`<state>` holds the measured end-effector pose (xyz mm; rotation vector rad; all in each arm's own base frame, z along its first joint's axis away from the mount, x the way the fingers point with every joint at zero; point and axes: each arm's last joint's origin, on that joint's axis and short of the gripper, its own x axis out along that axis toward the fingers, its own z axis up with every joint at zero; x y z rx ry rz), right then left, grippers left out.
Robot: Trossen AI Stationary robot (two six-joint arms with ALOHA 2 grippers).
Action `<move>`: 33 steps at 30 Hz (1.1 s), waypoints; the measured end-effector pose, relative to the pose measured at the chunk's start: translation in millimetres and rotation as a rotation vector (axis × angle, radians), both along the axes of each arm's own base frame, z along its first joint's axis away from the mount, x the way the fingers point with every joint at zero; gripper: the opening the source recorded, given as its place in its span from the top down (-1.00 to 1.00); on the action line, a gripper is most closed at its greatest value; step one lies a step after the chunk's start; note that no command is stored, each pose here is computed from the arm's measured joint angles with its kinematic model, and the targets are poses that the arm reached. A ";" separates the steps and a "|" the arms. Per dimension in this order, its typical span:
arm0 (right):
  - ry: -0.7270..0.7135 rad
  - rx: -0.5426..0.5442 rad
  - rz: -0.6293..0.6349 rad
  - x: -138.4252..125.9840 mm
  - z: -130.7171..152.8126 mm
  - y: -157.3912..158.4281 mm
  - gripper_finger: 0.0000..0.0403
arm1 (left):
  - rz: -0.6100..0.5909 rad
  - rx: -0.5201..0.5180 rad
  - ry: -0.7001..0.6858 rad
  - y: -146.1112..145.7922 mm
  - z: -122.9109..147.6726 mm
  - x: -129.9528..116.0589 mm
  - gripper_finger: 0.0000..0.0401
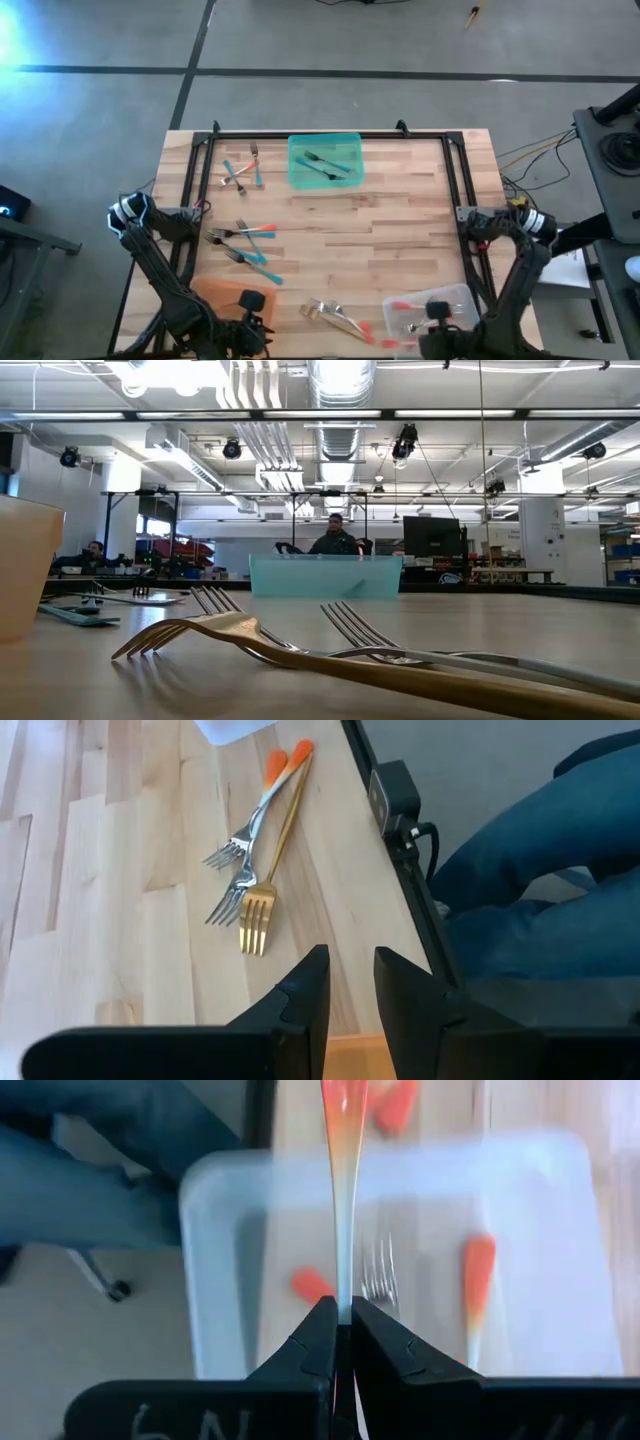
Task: Sort silverware by color (type)
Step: Put the orange fork into the transparent bin
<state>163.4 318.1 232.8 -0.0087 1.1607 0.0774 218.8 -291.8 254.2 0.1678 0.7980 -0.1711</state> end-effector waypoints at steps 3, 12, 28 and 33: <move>0.025 -0.031 -0.022 -15.1 -5.7 -1.7 0.94 | 0.000 0.001 0.001 -0.3 -0.7 0.5 0.67; 0.054 -0.040 -0.153 -36.2 -21.2 -26.8 0.94 | 0.004 -0.014 -0.008 -1.1 0.1 1.4 0.67; 0.093 0.050 -0.374 -38.8 -23.0 -35.2 0.79 | 0.004 -0.014 -0.008 -1.0 0.1 1.4 0.67; 0.092 0.060 -0.397 -38.5 -22.9 -35.3 0.53 | 0.004 -0.014 -0.008 -1.0 0.1 1.4 0.67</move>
